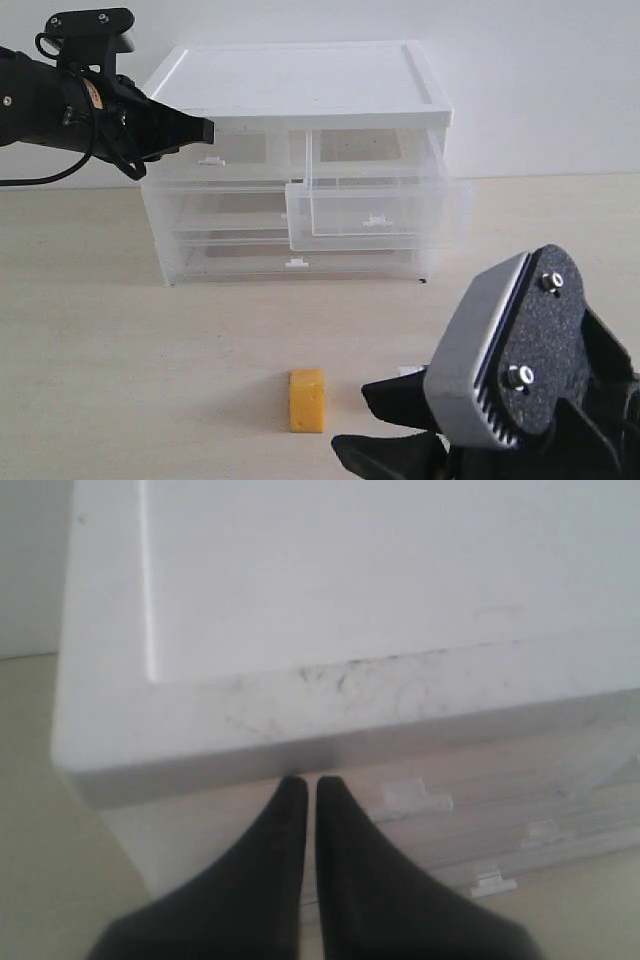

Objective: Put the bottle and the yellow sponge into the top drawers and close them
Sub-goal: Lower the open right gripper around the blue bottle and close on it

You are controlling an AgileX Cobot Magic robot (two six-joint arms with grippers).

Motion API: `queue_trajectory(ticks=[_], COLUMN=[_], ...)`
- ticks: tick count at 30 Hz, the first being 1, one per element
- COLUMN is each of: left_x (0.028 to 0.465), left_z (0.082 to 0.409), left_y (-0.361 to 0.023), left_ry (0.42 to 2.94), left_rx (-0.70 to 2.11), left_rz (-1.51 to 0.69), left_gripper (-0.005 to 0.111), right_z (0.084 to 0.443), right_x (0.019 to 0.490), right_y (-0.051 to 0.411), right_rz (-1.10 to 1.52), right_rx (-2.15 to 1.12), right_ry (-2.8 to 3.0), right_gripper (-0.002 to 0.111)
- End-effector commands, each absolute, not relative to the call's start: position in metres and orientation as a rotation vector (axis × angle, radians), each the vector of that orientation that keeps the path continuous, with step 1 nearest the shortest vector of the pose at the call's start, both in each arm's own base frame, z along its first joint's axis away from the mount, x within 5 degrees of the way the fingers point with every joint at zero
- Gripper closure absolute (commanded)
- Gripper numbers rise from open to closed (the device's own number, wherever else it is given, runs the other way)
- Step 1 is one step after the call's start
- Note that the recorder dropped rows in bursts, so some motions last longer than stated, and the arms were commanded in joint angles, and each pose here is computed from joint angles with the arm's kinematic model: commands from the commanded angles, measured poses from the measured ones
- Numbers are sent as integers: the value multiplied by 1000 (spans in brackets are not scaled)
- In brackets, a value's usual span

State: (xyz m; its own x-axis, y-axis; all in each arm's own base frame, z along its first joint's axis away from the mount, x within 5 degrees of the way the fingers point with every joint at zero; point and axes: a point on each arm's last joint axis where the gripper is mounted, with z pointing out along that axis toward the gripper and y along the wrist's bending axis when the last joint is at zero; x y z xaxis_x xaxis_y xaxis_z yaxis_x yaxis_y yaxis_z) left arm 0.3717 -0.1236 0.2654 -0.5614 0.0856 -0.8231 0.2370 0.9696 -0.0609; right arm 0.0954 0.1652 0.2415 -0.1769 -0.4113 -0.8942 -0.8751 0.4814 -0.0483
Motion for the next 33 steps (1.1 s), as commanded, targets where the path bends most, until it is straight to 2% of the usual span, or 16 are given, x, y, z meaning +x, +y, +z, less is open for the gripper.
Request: queue_trajectory(ticks=[1,8,15,22,26,33], left_x=[379,379,379,379,379,379], left_z=[265,265,265,265,265,265], left_y=[-124,-124,-124,-124,-124,-124], left_ry=[2114,2114,2113,2112,2112,2112], left_rx=[241,241,241,241,241,241], left_rz=[-209,-209,-209,-210,-210,-210], left_gripper=[103,103,103,103,103,103], right_z=[239,254,268,251,234,204], right_x=[107,137,148,161,170,187], right_y=[156,138,135,132,144,155], right_rz=[536,426,171,-123,-126,-293], right_rx=[-1069,-888,-1093,-1343,-1422,-1681], right_ry=[1809,1865,1931,1919,1916,1799], right_gripper=[74,74,74,73,56,54])
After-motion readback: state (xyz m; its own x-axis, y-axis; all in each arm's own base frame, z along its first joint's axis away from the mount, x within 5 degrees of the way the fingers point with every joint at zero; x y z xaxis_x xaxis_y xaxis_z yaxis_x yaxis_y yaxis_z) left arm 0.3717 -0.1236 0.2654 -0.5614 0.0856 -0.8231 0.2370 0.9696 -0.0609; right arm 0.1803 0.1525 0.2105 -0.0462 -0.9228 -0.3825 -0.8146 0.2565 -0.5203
